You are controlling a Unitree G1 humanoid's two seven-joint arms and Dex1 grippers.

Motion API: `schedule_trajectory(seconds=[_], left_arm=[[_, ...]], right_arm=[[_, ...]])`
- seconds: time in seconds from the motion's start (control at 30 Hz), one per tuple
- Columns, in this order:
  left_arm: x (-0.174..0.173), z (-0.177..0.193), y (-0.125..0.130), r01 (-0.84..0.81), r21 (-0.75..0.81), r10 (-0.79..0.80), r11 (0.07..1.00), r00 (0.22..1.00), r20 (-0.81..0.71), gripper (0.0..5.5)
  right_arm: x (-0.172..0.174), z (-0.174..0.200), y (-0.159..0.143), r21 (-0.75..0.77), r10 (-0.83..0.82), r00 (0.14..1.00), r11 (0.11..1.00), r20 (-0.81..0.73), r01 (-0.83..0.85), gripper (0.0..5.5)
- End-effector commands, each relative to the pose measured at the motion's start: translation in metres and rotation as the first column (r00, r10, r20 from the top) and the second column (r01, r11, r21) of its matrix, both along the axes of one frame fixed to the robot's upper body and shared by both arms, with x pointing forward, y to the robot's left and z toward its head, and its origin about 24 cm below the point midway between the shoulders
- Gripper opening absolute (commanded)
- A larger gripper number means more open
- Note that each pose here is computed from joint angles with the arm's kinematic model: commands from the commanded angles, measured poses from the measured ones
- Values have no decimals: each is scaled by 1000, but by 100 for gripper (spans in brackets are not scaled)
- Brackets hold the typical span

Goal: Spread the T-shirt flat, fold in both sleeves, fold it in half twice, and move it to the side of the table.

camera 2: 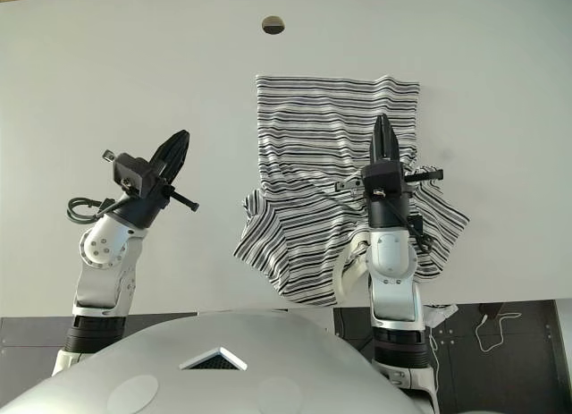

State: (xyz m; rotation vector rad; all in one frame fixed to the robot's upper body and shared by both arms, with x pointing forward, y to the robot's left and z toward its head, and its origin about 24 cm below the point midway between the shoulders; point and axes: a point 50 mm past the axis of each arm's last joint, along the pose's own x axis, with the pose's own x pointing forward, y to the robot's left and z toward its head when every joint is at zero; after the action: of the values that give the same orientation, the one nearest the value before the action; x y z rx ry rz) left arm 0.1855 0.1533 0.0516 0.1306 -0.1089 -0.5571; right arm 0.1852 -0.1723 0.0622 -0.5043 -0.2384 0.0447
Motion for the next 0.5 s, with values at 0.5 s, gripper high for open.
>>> schedule_trajectory(seconds=[0.5], left_arm=[[-27, -30, -61, 597, 360, -338, 717, 750, -569, 10]], right_arm=[[15, 2, 34, 20, 59, 998, 998, 18, -60, 13]])
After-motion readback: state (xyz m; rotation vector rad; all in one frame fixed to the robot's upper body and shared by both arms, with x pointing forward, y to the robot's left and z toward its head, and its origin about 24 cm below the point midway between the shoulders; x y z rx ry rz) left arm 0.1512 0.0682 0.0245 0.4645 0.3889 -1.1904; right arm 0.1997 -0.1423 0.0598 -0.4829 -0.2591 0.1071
